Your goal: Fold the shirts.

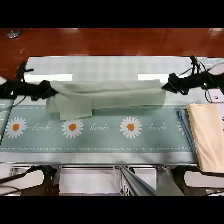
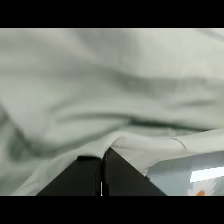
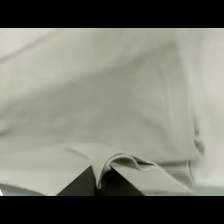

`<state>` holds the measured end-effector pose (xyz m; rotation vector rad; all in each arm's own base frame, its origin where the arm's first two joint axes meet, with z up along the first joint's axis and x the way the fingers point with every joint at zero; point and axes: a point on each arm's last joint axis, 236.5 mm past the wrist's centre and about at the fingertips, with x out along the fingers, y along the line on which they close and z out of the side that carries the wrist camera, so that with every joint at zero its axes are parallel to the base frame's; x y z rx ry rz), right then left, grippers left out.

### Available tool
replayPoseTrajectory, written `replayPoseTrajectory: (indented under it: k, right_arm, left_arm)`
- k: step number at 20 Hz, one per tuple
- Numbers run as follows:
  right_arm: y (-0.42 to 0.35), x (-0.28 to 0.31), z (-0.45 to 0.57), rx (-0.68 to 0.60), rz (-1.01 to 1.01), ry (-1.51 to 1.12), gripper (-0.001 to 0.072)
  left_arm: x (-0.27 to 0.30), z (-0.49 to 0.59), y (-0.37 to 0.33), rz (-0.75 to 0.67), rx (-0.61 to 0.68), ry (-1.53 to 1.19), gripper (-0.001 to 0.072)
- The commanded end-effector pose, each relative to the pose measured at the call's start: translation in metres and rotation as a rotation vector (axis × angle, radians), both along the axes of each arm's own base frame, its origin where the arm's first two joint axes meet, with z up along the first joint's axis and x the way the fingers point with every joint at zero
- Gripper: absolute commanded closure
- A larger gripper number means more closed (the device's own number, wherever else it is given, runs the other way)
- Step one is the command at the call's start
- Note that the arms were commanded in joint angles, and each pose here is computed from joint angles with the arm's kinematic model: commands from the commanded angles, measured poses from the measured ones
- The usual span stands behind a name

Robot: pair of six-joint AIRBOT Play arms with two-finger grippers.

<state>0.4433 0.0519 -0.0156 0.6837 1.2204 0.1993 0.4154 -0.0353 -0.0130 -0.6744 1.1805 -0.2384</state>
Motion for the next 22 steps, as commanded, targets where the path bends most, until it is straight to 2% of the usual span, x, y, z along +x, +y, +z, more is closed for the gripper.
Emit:
replayPoseTrajectory:
  k: [1, 7, 8, 9, 10, 12, 14, 18, 22]
  right_arm:
    - [0.001, 0.041, -0.014, 0.02, -0.014, 0.013, 0.0681]
    - [0.003, 0.06, -0.035, 0.058, -0.022, 0.047, 0.0678]
    - [0.003, 0.058, -0.035, 0.059, -0.014, 0.056, 0.0504]
    - [0.0, 0.052, -0.033, 0.06, 0.012, 0.06, 0.014]
    - [-0.011, 0.044, -0.032, 0.038, 0.044, 0.071, 0.0097]
    - [-0.055, 0.019, -0.039, -0.045, 0.034, 0.164, 0.0097]
    - [-0.093, -0.008, -0.054, -0.117, -0.024, 0.286, 0.0097]
    - [-0.053, -0.01, -0.073, 0.019, 0.002, 0.315, 0.0097]
    - [0.01, 0.008, -0.083, 0.139, 0.063, 0.287, 0.0097]
  left_arm:
    - [0.055, -0.014, -0.007, -0.051, -0.036, 0.041, 0.0688]
    - [0.105, -0.03, -0.01, -0.034, -0.066, 0.065, 0.0688]
    - [0.105, -0.031, -0.01, -0.04, -0.066, 0.067, 0.0627]
    - [0.098, -0.029, -0.012, -0.062, -0.073, 0.087, 0.0276]
    - [0.089, -0.027, -0.006, -0.097, -0.058, 0.11, 0.0014]
    - [0.061, -0.024, 0.035, -0.139, 0.039, 0.216, 0.0007]
    - [0.038, -0.016, 0.078, -0.091, 0.116, 0.282, 0.0008]
    - [0.059, 0.03, 0.077, 0.011, 0.119, 0.069, 0.0008]
    - [0.069, 0.053, 0.029, -0.059, 0.145, -0.05, 0.0008]
